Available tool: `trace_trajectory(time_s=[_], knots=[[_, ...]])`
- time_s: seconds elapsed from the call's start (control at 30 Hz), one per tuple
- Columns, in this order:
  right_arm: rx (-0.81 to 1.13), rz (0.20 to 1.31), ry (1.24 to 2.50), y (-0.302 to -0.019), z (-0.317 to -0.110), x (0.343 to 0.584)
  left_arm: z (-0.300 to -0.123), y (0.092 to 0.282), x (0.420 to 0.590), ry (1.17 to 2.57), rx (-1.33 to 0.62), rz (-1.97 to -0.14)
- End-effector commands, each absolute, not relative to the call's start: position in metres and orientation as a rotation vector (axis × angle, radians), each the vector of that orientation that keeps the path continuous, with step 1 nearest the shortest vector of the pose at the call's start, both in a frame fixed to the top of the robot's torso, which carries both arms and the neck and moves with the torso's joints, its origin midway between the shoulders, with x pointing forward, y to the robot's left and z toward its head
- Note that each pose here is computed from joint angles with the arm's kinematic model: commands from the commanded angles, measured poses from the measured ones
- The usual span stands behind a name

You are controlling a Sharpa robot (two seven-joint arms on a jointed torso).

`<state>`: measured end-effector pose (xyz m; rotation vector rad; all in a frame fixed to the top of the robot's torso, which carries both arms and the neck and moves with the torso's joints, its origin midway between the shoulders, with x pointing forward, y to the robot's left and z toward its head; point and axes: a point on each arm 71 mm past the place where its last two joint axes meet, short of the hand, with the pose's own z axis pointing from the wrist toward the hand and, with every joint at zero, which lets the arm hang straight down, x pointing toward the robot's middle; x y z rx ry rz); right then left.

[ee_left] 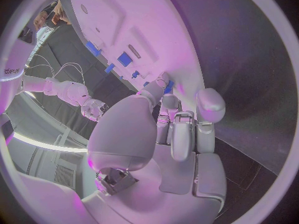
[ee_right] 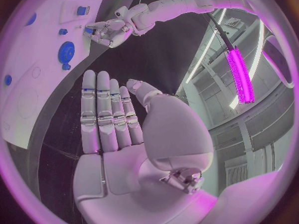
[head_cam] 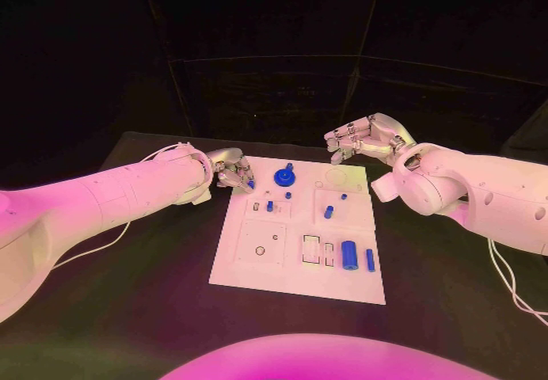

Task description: Assemble the parts on the task board

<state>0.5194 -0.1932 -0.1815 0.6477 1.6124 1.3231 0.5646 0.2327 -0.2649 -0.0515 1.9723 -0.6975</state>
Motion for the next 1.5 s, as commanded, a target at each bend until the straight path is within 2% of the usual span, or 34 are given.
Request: trace_trajectory(time_s=[0.03,1.5], knots=[[0.638,1.336,1.607,-0.1924,-0.1797,0.5194,-0.2655,0.2325,0.5640,1.978,-0.047,-0.697],[0.638,1.334,1.607,-0.1932,-0.1799,0.5200,-0.2625,0.2385,0.5586,1.935,-0.038,-0.723]])
